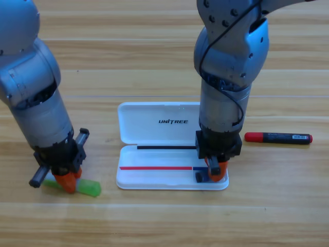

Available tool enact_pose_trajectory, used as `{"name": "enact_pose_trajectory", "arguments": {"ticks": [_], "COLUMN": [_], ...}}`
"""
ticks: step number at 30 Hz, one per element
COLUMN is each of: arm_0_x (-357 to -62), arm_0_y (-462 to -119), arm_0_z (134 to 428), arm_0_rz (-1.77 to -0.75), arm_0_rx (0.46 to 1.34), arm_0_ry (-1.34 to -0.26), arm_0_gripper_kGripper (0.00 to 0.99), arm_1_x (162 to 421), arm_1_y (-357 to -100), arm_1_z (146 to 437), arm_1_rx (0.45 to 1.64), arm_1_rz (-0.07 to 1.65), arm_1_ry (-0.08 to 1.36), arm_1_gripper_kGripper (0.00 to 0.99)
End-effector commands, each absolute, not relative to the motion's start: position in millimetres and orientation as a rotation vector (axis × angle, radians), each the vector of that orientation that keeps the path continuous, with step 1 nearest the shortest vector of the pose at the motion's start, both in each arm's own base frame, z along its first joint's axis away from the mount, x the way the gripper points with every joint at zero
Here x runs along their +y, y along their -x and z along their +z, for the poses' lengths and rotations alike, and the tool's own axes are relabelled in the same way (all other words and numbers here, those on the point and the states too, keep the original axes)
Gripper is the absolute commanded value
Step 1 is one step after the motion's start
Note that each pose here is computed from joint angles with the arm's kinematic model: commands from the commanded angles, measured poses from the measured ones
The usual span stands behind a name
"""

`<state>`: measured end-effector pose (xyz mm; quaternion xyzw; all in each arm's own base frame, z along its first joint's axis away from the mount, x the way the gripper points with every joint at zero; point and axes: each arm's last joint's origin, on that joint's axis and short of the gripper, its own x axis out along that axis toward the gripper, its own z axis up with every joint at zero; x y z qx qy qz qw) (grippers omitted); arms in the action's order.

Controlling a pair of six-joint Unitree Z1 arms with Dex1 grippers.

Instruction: Clean up eraser and pencils

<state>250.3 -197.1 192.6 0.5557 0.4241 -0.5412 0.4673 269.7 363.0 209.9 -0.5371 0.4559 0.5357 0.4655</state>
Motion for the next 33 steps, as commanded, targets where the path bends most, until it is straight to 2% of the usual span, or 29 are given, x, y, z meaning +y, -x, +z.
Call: {"name": "enact_pose_trajectory", "arguments": {"ticks": [1,3,13,18,26,33], "arm_0_x": [-203.3,-203.0,-202.6,-202.6,-203.9,-211.0], "arm_0_y": [-254.3,-254.5,-254.5,-254.4,-259.6,-267.5], "arm_0_z": [181.9,182.2,184.7,191.4,214.5,247.8], "arm_0_rz": [-1.356,-1.352,-1.354,-1.352,-1.344,-1.32], "arm_0_rx": [1.09,1.095,1.106,1.1,1.098,1.085], "arm_0_ry": [-1.366,-1.359,-1.365,-1.364,-1.349,-1.326], "arm_0_gripper_kGripper": [0.0,0.0,0.0,0.0,0.0,0.0], "arm_1_x": [369.0,368.7,365.1,355.7,310.5,262.1], "arm_1_y": [-273.0,-272.9,-270.8,-264.6,-230.1,-215.0], "arm_1_z": [188.4,189.8,203.8,226.8,282.4,289.8], "arm_1_rx": [1.149,1.146,1.118,1.082,1.041,1.112], "arm_1_rz": [1.31,1.308,1.307,1.303,1.319,1.297], "arm_1_ry": [1.344,1.345,1.332,1.318,1.282,1.254], "arm_1_gripper_kGripper": [0.744,0.778,0.818,0.818,0.818,0.818]}}
